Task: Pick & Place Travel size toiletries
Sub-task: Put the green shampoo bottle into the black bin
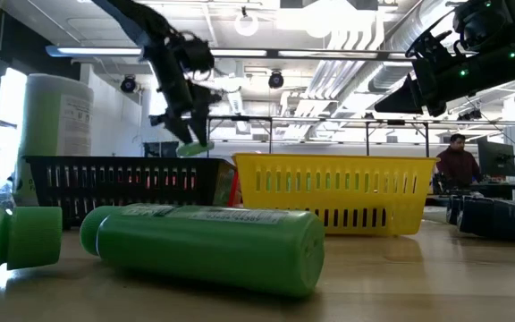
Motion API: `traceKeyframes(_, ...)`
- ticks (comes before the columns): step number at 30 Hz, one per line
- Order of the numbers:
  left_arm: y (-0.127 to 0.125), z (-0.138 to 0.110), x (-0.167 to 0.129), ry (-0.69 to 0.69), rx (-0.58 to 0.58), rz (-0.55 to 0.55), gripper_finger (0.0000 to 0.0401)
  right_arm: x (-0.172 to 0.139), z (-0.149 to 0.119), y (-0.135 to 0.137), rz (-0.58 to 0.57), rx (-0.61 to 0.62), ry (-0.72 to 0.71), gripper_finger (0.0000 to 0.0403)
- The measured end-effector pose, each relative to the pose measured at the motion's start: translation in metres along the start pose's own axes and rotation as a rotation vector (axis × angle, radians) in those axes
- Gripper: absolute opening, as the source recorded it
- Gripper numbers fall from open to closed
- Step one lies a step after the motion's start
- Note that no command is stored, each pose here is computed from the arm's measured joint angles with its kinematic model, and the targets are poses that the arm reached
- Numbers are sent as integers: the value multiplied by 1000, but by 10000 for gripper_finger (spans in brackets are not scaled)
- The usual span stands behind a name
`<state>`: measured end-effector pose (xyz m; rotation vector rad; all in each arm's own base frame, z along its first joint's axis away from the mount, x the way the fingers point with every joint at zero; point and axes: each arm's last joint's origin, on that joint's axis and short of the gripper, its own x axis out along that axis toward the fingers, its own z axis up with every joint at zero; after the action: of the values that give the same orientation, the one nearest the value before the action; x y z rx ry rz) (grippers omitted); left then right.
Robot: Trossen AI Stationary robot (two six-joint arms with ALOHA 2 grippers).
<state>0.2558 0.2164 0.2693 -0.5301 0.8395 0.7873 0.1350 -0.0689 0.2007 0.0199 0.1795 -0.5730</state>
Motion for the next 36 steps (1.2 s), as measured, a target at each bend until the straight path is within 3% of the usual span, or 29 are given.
traceKeyframes(12, -58, -18, -64, -118, 208, -159, 182, 0, 0, 0, 0, 0, 0, 40)
traceKeyframes(24, -121, -70, -87, 18, 444, -291, 182, 0, 3, 0, -4, -28, -29, 40)
traceKeyframes(36, -175, -124, -117, 58, 541, -420, 182, -2, 18, -1, -12, -44, -189, 40)
